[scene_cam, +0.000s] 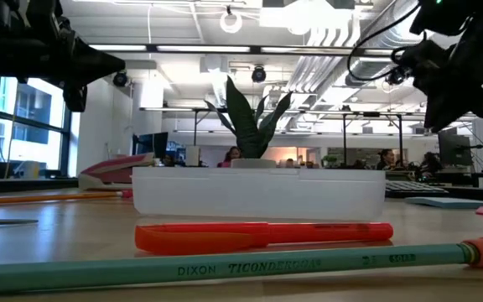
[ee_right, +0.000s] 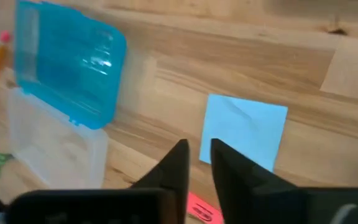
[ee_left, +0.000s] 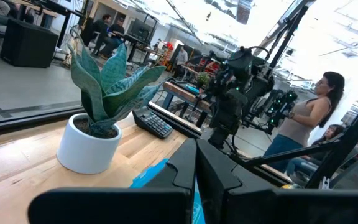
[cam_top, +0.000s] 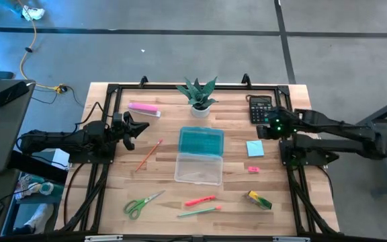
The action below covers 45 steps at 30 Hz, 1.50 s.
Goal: Pack school essentials
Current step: Put the blue sticky notes into the blue supply box
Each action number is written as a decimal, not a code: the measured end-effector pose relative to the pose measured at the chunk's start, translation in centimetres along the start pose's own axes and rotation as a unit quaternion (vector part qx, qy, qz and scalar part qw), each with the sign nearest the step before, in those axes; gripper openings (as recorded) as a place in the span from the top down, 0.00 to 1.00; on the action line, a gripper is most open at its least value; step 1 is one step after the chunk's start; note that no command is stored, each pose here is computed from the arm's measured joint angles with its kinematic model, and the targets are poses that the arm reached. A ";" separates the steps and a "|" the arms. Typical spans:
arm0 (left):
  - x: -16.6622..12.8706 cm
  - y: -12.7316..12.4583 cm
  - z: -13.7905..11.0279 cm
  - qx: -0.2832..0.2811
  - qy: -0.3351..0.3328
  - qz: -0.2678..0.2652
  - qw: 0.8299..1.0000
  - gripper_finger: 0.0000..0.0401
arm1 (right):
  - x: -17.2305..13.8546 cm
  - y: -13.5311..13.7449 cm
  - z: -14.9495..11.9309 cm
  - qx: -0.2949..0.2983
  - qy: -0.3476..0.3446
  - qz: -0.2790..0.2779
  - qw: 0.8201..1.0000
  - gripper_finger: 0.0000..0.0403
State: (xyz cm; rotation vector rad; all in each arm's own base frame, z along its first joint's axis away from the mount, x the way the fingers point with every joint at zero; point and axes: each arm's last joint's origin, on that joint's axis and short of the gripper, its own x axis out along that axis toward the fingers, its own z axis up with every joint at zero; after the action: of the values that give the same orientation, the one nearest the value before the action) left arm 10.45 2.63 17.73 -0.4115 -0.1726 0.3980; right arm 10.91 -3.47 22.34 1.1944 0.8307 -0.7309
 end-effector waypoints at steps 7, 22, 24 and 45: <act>0.0 0.0 0.0 0.000 0.000 0.000 1.000 1.00 | 0.8 0.4 -0.5 -0.020 0.012 -0.032 0.999 0.51; 0.0 0.0 0.0 0.000 0.000 0.000 1.000 1.00 | 1.1 0.7 -1.8 0.004 -0.015 -0.071 0.997 0.04; 0.0 0.0 0.0 0.000 0.000 0.000 1.000 1.00 | 1.4 0.9 -1.9 0.007 -0.019 -0.080 0.997 0.03; 0.0 0.0 0.0 0.000 0.000 0.000 1.000 1.00 | 7.5 2.9 -2.9 -0.010 0.016 -0.195 0.981 0.01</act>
State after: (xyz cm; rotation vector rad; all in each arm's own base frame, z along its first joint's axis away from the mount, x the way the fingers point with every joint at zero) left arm 10.45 2.64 17.73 -0.4115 -0.1727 0.3980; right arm 16.70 -0.37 16.86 1.0368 1.1142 -1.0200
